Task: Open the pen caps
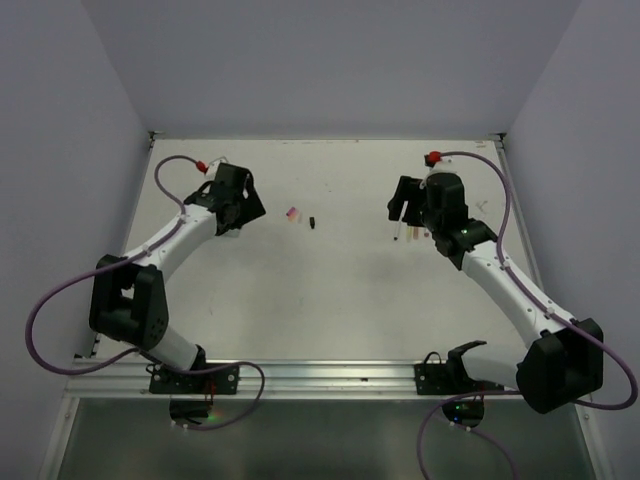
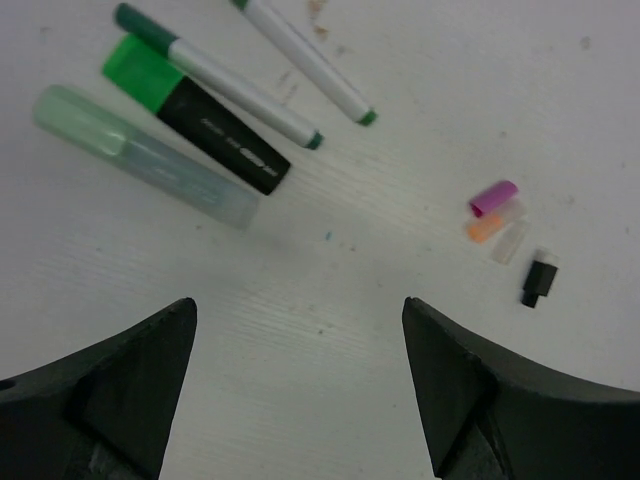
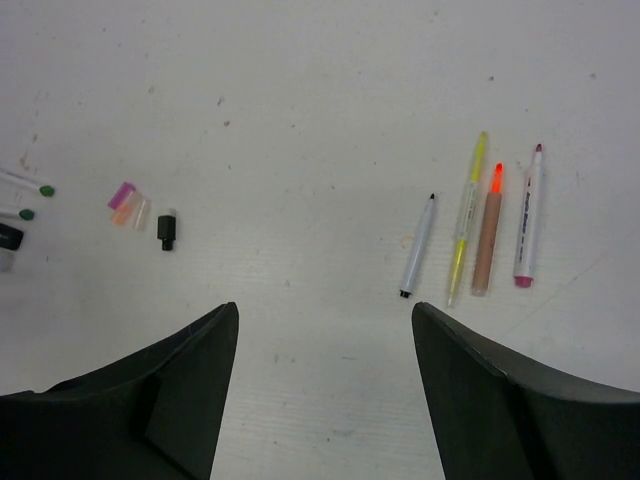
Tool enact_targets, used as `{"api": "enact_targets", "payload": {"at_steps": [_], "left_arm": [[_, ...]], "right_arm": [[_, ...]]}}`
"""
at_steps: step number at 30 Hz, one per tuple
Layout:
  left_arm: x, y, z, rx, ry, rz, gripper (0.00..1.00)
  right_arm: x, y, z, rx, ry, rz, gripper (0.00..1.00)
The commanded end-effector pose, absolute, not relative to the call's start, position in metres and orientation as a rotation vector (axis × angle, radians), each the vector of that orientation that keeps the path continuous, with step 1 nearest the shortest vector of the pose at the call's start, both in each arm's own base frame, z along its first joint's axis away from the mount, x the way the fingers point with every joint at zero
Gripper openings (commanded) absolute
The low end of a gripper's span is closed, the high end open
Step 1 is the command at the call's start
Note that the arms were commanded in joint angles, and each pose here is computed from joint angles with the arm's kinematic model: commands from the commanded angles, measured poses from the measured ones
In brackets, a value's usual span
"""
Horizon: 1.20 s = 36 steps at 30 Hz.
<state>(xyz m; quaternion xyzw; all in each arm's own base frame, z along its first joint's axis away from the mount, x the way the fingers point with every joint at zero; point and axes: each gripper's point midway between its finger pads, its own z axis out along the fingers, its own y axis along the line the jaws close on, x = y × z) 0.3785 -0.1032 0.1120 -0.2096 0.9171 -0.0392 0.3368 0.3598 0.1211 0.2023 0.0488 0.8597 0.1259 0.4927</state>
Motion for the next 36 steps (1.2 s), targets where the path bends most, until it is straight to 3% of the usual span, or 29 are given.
{"api": "enact_targets", "payload": {"at_steps": [1,10,27,36], "left_arm": [[0.382,-0.063,0.124,-0.788,2.224,-0.080,0.86],[0.390,0.017,0.095,-1.112,2.145,-0.001,0.80],[0.408,0.034,0.029,-1.189,2.327,0.074,0.64],[0.370,0.029,0.013,-1.155,2.426,0.093,0.35]], "right_arm": [[0.359,0.132,0.209,0.094,2.052,0.390,0.75],[0.355,0.143,0.205,0.059,2.048,0.432,0.98],[0.354,0.146,0.199,0.038,2.052,0.413,0.99],[0.353,0.151,0.196,0.024,2.062,0.429,0.98]]}}
